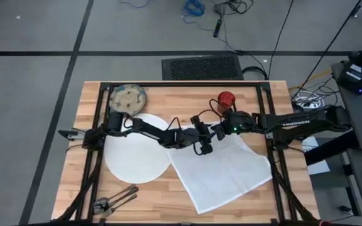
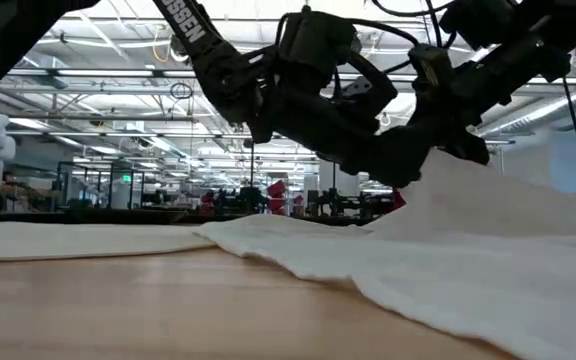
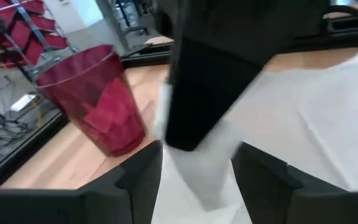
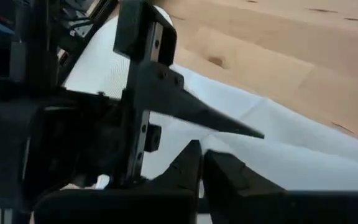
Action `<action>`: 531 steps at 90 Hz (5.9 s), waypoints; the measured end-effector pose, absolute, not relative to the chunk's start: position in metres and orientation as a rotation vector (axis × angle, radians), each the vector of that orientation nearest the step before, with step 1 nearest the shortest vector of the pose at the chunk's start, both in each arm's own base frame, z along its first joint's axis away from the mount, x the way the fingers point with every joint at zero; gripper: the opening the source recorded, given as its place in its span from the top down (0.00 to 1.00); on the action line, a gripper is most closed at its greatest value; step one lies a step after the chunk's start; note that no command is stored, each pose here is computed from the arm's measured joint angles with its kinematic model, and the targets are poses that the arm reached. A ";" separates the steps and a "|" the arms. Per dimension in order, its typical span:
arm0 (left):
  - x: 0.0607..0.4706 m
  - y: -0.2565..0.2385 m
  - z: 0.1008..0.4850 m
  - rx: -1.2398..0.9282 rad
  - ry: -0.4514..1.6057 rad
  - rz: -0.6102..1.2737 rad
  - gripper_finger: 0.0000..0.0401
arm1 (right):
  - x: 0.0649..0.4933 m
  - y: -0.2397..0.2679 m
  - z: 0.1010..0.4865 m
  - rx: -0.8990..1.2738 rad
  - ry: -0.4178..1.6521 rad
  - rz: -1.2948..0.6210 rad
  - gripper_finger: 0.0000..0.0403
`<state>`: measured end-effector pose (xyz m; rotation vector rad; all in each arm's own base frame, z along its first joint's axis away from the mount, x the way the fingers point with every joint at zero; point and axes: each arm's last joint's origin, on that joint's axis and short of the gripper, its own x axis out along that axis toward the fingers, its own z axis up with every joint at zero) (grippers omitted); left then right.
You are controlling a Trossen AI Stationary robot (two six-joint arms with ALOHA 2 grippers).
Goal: Set table place
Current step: Fold the white napkin
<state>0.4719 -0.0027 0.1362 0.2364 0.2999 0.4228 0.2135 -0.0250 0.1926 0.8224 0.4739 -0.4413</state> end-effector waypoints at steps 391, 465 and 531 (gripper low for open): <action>0.452 0.131 0.245 0.107 0.329 0.227 1.00 | 0.082 0.203 0.231 0.157 1.305 -0.835 1.00; 0.403 0.156 0.240 0.233 0.756 -0.020 1.00 | 0.137 0.224 0.225 0.346 1.017 -0.467 1.00; 0.363 0.144 0.218 0.130 1.195 -0.145 1.00 | 0.228 0.242 0.191 0.342 0.900 -0.202 1.00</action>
